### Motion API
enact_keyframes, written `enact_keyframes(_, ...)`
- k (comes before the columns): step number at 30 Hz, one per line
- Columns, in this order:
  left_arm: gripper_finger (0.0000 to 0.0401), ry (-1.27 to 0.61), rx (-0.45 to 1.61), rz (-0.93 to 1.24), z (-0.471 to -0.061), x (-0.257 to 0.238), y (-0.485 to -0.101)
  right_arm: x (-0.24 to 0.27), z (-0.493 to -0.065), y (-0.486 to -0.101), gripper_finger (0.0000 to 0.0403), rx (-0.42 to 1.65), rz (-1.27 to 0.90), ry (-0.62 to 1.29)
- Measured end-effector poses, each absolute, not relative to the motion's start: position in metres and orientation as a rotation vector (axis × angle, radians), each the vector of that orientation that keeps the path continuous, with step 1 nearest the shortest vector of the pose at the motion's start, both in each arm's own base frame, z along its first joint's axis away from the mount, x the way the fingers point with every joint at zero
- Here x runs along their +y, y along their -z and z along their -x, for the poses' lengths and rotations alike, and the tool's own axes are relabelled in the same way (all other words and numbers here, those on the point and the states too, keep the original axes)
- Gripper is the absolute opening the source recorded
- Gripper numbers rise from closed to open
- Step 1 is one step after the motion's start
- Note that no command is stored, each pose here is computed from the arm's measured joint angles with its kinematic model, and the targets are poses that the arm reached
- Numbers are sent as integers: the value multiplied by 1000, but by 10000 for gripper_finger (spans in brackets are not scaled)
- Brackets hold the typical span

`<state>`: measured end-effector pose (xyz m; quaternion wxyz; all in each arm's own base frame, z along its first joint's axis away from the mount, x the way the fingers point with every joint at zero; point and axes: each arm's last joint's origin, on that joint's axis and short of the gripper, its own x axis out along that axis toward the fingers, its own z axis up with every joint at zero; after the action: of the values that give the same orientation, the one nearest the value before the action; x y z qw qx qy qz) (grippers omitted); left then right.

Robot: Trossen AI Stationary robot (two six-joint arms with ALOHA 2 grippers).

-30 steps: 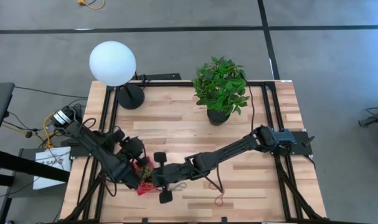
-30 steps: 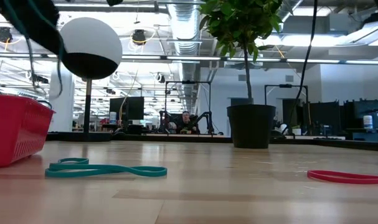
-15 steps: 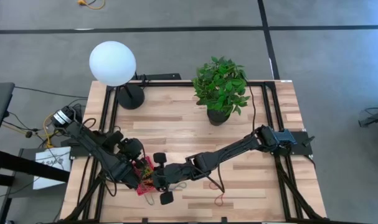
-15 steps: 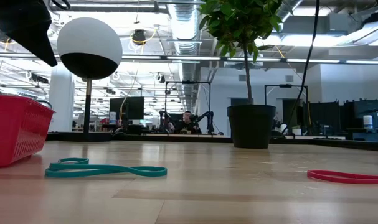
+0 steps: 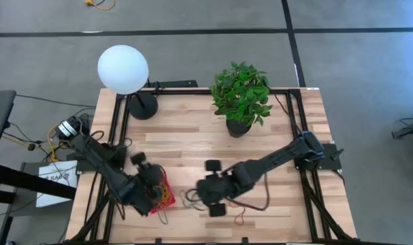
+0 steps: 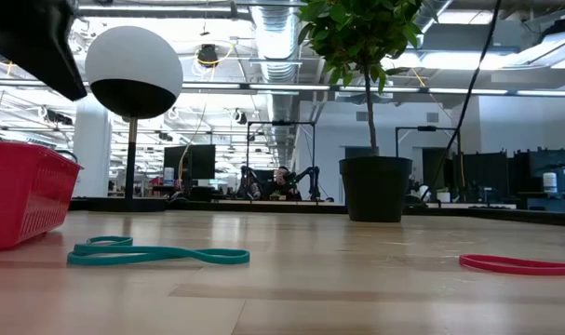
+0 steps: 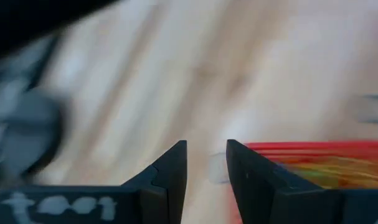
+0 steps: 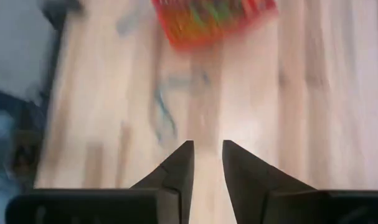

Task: Pick and place items into bin
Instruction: Put the blue rubber band into the red bin

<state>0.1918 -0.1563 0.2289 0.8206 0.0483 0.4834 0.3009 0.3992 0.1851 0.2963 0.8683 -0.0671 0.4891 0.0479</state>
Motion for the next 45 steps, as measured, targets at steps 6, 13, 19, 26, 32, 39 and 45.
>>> enact_keyframes(6, 103, -195, 897, -68, -209, -202, -232, 198, -343, -319, 77, 1119, 233, 131)
enact_keyframes(13, 103, -62, 988, 25, -214, -225, -213, 217, -282, -339, 77, 956, 325, 451)
enact_keyframes(19, 103, -36, 1068, 147, -224, -245, -191, 238, -246, -325, 77, 863, 350, 450)
enact_keyframes(26, 103, -20, 1056, 145, -230, -260, -194, 244, -229, -300, 77, 869, 365, 487)
enact_keyframes(32, 103, 122, 1076, -44, -225, -265, -194, 244, -226, -291, 77, 866, 388, 502)
enact_keyframes(39, 103, 288, 1072, -339, -223, -263, -193, 244, -227, -285, 77, 867, 393, 504)
enact_keyframes(45, 103, 289, 1076, -309, -226, -257, -182, 245, -227, -285, 77, 862, 381, 501)
